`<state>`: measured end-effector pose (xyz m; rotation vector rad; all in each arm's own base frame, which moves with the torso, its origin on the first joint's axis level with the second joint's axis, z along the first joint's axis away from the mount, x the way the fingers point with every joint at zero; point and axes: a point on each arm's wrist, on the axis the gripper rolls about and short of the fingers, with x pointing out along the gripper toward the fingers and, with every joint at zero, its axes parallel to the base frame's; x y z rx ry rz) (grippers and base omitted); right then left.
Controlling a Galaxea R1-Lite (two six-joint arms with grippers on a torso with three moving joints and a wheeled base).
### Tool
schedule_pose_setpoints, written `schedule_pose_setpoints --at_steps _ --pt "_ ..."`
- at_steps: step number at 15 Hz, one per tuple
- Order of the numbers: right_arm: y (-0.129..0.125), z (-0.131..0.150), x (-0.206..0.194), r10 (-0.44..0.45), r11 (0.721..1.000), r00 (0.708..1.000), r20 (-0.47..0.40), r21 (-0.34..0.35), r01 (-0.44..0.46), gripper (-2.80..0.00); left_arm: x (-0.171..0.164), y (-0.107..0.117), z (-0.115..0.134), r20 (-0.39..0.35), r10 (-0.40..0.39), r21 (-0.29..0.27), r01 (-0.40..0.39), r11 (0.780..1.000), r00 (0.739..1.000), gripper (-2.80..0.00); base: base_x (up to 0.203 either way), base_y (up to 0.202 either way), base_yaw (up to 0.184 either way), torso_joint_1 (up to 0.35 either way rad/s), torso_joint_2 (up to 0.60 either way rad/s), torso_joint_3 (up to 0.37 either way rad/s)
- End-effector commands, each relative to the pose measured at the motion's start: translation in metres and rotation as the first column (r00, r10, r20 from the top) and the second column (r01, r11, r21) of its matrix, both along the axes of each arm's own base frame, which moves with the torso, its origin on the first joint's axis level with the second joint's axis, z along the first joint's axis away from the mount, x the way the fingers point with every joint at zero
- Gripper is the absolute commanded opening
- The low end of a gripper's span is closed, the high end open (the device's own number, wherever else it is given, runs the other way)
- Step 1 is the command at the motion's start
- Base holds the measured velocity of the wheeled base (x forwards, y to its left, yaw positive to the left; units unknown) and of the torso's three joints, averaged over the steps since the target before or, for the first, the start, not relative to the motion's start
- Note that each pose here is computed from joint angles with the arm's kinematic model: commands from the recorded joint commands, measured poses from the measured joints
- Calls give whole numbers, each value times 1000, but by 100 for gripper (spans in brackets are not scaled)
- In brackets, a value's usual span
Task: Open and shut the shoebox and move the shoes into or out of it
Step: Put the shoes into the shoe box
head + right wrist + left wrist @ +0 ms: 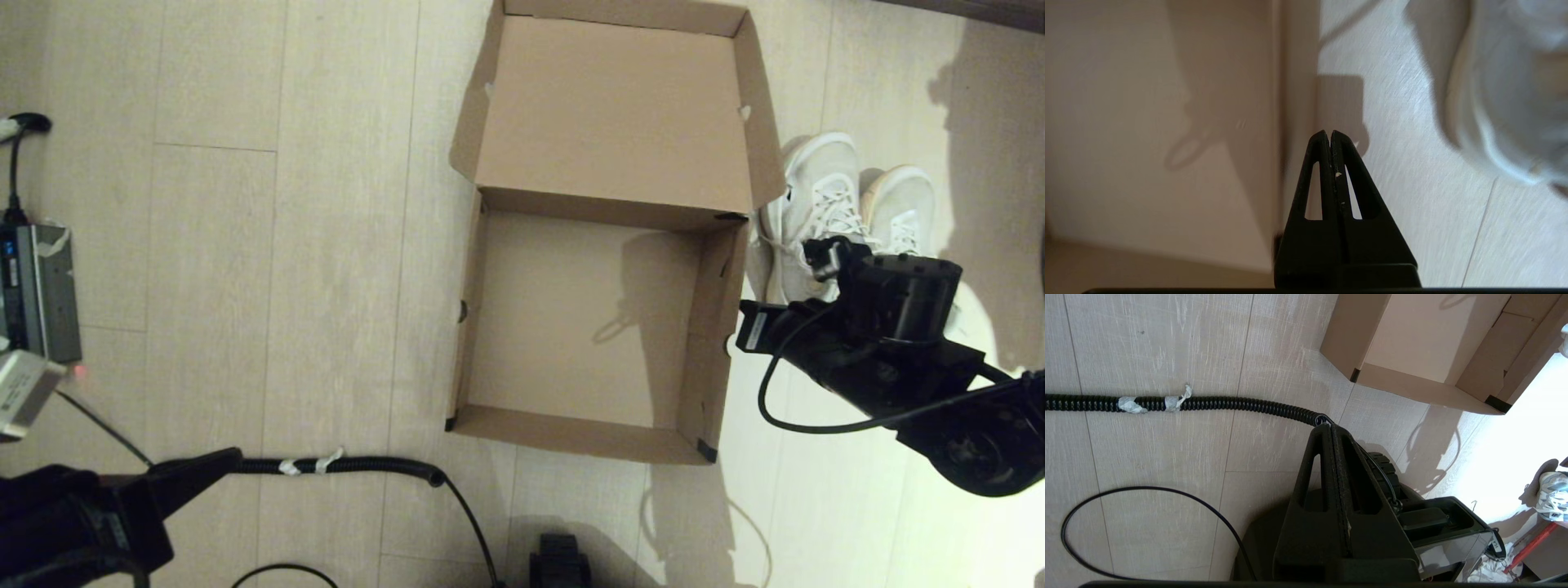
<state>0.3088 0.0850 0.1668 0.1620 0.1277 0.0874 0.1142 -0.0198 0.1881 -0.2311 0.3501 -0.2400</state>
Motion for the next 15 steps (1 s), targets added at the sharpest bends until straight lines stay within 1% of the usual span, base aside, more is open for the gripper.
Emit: schedule_pose_setpoints --at_steps 1,4,8,11,15 --pt "1 -1 5 -7 1000 1000 11 2 7 -280 -1 0 0 1 0 -2 0 1000 1000 -280 0 0 0 0 0 0" --pt "1 7 12 -12 1000 999 45 12 12 -280 -2 0 0 7 0 -3 0 1000 1000 -280 0 0 0 0 0 0" --pt "8 6 38 -35 999 997 70 18 34 -280 -2 0 0 6 0 -3 0 1000 1000 -280 0 0 0 0 0 0" --pt "13 13 51 -37 999 991 128 36 32 -280 -2 0 -5 -13 1 -3 -1 1000 1000 -280 0 0 0 0 0 0" --pt "14 21 55 -35 999 986 163 47 27 -280 -2 0 -8 -27 -4 -1 4 1000 1000 -280 0 0 0 0 0 0"
